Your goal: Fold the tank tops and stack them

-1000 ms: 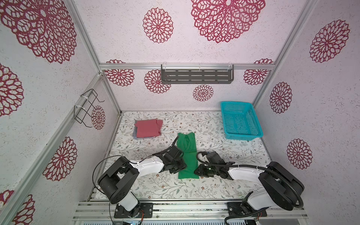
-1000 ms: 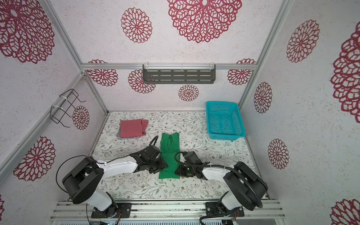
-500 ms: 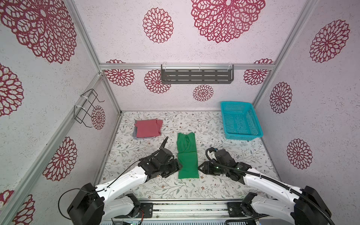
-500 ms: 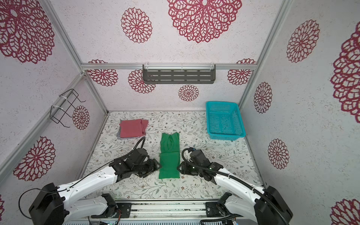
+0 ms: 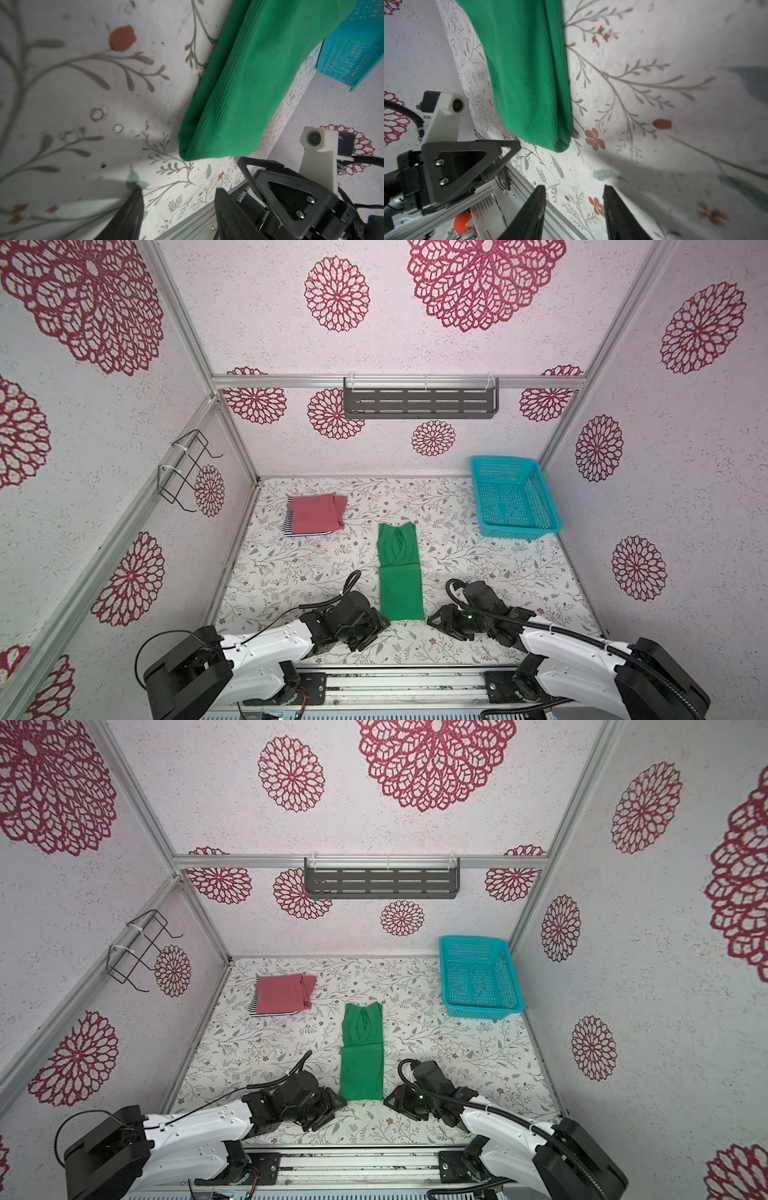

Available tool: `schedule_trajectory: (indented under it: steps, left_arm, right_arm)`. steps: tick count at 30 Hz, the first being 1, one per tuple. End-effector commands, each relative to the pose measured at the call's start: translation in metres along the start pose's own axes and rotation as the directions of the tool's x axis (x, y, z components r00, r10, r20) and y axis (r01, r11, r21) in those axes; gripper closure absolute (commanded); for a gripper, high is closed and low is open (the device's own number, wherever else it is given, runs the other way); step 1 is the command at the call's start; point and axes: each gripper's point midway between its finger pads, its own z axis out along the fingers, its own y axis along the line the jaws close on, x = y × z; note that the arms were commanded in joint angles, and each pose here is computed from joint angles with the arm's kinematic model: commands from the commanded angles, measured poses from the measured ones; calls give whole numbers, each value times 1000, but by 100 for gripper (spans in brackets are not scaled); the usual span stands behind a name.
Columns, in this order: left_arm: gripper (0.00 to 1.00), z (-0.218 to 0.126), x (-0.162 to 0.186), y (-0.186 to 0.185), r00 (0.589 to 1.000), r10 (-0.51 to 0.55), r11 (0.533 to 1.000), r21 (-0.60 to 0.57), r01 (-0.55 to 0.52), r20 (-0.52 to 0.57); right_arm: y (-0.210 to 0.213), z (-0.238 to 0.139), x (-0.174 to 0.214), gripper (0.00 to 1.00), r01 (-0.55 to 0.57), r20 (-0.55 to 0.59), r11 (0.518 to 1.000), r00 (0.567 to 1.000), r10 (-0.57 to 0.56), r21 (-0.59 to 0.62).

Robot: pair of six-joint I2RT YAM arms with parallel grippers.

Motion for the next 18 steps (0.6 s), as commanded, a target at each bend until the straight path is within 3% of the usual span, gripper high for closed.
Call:
schedule_trajectory:
  steps: [1, 18]
  left_arm:
    - [44, 7, -4, 6, 998, -48, 999, -8, 48, 33]
    - [62, 10, -17, 16, 993, -58, 998, -30, 61, 100]
  right_arm:
    - [19, 4, -4, 53, 13, 11, 997, 1000, -12, -82]
    - [11, 28, -3, 61, 2, -13, 997, 1000, -3, -74]
